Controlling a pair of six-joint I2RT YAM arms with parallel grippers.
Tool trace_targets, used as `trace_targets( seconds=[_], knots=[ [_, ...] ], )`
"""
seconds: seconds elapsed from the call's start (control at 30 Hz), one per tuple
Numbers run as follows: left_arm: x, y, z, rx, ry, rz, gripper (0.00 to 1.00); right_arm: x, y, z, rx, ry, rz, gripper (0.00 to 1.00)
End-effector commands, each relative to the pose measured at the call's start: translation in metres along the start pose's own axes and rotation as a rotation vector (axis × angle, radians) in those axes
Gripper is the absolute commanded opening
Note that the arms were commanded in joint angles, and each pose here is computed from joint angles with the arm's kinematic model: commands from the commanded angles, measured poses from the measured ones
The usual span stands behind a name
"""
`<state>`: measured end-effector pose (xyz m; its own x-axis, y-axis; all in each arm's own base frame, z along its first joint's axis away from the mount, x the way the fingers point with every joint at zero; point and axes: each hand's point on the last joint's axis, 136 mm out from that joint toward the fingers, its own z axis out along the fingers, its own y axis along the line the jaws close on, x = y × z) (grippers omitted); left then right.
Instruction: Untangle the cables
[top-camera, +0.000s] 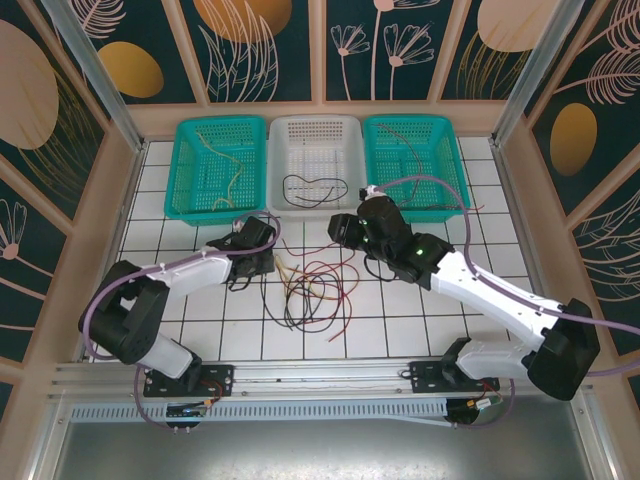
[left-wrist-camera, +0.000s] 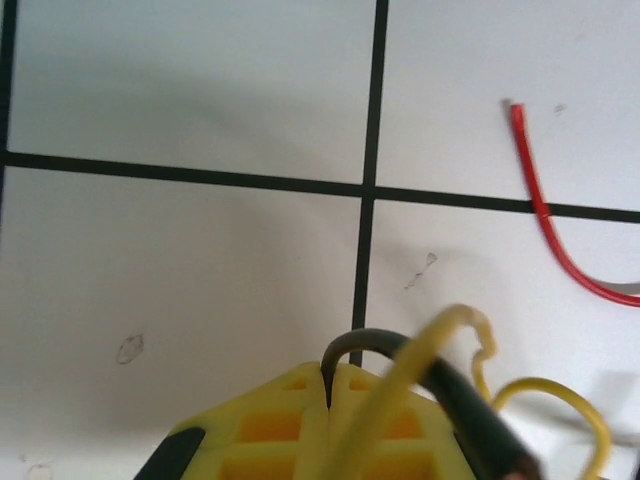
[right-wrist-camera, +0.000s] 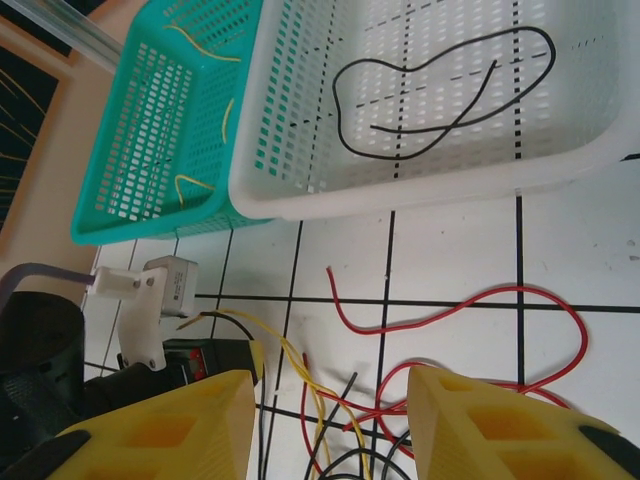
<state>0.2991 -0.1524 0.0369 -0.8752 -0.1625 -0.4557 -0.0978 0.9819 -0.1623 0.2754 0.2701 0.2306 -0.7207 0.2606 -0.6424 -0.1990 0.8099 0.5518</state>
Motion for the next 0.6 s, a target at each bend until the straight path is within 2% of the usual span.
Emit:
trace_targets(
  seconds=[0.0, 0.13, 0.27, 0.37, 0.47, 0.57],
  knots=[
    [-0.012, 0.0, -0.027, 0.025, -0.067, 0.011, 0.0, -0.011, 0.013, -0.012, -0.037, -0.041, -0.013, 0.44],
    [-0.025, -0.014, -0.07, 0.173, -0.164, -0.022, 0.0, -0.005, 0.047, -0.017, -0.156, -0.025, -0.112, 0.48],
    [-0.053, -0.038, -0.137, 0.38, -0.298, -0.074, 0.0, 0.008, 0.074, -0.012, -0.213, 0.011, -0.196, 0.5],
    [-0.077, -0.051, -0.187, 0.496, -0.394, -0.105, 0.0, 0.025, 0.104, -0.011, -0.295, 0.039, -0.267, 0.56],
    [-0.094, -0.067, -0.225, 0.6, -0.435, -0.117, 0.0, 0.045, 0.137, -0.013, -0.374, 0.073, -0.355, 0.59],
    [-0.105, -0.082, -0.252, 0.686, -0.446, -0.12, 0.0, 0.061, 0.154, -0.01, -0.377, 0.092, -0.42, 0.62]
  ],
)
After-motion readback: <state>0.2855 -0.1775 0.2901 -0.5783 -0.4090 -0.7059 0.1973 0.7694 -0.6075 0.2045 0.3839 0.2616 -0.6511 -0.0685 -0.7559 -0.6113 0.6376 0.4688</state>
